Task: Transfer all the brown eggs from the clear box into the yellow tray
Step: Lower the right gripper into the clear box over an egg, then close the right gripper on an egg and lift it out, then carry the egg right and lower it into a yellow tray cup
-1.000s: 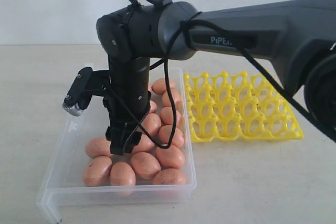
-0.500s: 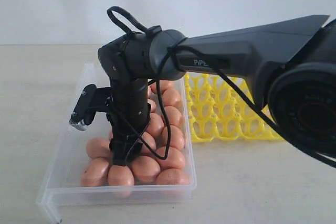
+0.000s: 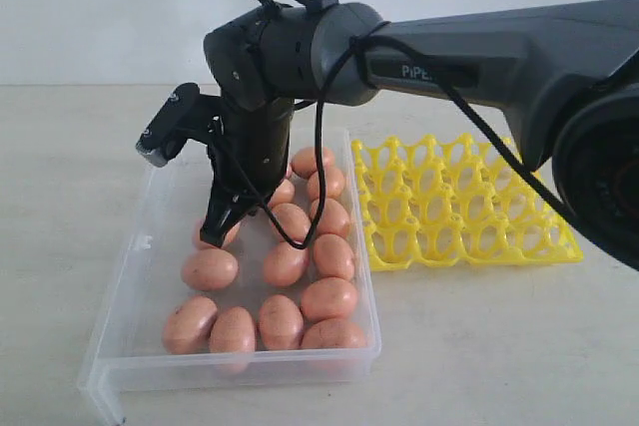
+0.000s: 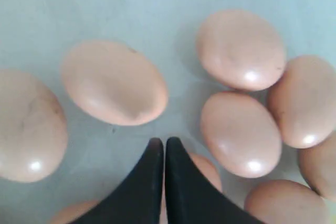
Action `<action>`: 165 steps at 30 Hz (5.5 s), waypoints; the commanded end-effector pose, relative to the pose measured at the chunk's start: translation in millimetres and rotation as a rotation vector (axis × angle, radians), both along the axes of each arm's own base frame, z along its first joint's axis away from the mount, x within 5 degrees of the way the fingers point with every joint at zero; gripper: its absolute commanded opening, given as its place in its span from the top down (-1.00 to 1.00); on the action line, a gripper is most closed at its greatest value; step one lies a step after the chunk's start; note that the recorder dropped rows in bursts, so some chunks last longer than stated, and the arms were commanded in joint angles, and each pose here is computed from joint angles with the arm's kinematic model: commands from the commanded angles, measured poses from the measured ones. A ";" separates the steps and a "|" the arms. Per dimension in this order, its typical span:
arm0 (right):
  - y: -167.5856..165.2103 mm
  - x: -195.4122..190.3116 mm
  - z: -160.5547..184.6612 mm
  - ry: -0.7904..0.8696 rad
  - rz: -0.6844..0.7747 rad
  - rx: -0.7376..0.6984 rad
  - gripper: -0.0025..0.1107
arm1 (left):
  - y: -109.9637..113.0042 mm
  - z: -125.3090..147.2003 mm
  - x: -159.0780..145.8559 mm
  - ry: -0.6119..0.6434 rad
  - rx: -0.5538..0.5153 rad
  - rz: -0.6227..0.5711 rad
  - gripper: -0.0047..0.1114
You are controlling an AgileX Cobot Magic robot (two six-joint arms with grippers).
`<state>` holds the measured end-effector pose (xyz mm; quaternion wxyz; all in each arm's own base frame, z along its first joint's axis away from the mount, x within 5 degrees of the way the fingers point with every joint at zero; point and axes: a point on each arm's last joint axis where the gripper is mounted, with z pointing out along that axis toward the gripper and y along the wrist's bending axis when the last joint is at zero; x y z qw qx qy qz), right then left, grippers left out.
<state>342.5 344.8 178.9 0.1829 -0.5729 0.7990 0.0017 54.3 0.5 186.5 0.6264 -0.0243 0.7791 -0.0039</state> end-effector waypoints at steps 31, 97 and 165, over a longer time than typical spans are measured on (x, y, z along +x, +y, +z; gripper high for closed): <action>-12.6 3.2 -24.4 0.123 -0.689 0.020 0.14 | -2.2 -0.7 0.1 -0.001 -0.004 -0.039 0.99; -262.9 -21.4 207.9 -1.172 -1.135 0.647 0.96 | -2.2 -0.7 0.1 -0.001 -0.004 -0.039 0.99; -233.5 76.3 -48.7 -0.093 -0.286 1.261 0.96 | -2.2 -0.7 0.1 -0.001 -0.004 -0.039 0.99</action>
